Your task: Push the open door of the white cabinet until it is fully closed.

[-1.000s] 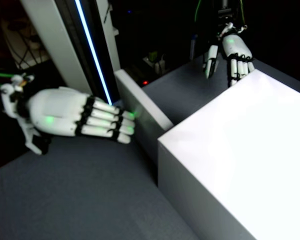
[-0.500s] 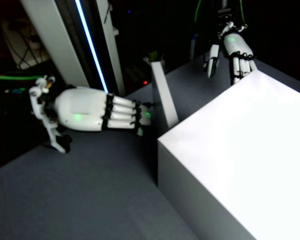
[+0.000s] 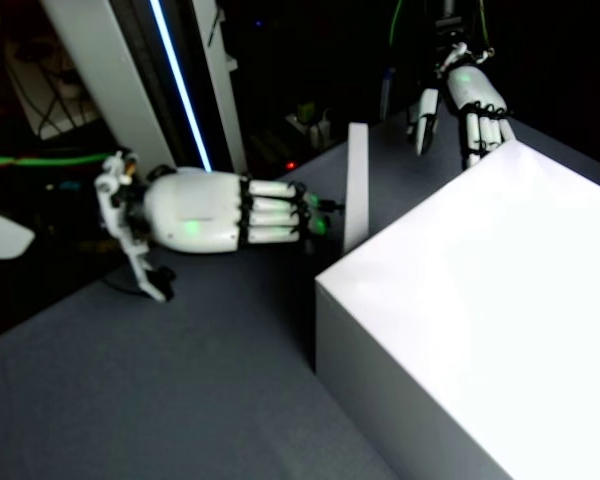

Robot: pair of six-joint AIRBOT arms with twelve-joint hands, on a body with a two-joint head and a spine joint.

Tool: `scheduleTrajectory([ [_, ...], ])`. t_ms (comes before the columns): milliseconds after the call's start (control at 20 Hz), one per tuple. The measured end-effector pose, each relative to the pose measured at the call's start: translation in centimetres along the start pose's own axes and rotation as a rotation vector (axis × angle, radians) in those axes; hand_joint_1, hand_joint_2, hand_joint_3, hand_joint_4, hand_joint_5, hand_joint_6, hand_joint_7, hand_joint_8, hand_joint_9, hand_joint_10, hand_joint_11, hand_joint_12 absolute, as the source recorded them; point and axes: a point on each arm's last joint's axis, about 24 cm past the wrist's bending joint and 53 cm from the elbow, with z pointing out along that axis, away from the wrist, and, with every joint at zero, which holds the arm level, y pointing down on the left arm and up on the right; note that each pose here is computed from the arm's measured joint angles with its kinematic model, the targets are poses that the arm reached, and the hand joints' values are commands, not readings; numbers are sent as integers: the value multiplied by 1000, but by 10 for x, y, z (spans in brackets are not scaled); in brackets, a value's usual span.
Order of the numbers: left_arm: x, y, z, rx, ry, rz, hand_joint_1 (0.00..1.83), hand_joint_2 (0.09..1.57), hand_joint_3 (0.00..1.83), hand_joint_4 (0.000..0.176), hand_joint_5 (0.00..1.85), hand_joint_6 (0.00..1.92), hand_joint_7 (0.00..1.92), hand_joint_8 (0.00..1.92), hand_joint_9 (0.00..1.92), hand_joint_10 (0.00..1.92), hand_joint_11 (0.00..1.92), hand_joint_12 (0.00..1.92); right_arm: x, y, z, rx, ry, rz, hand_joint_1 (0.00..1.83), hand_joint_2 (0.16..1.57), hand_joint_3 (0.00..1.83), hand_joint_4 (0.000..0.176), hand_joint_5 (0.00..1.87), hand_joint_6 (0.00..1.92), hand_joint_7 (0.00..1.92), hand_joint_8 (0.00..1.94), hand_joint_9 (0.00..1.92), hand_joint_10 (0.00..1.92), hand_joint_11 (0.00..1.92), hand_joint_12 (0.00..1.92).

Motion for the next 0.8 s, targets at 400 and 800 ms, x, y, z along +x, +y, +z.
scheduleTrajectory([
  [400,-1,0,0,0,-3,0,551,1273,2,0,240,0,187,0,236,0,0,1132,-1,7,23,-52,-17,-2,94,1425,1,0,60,258,131,1,12,176,0,93],
  [800,-2,0,0,-1,-8,-2,528,1273,1,0,246,0,197,2,249,3,0,1164,1,0,41,-49,-19,4,406,1366,0,0,138,27,140,2,28,119,0,224],
])
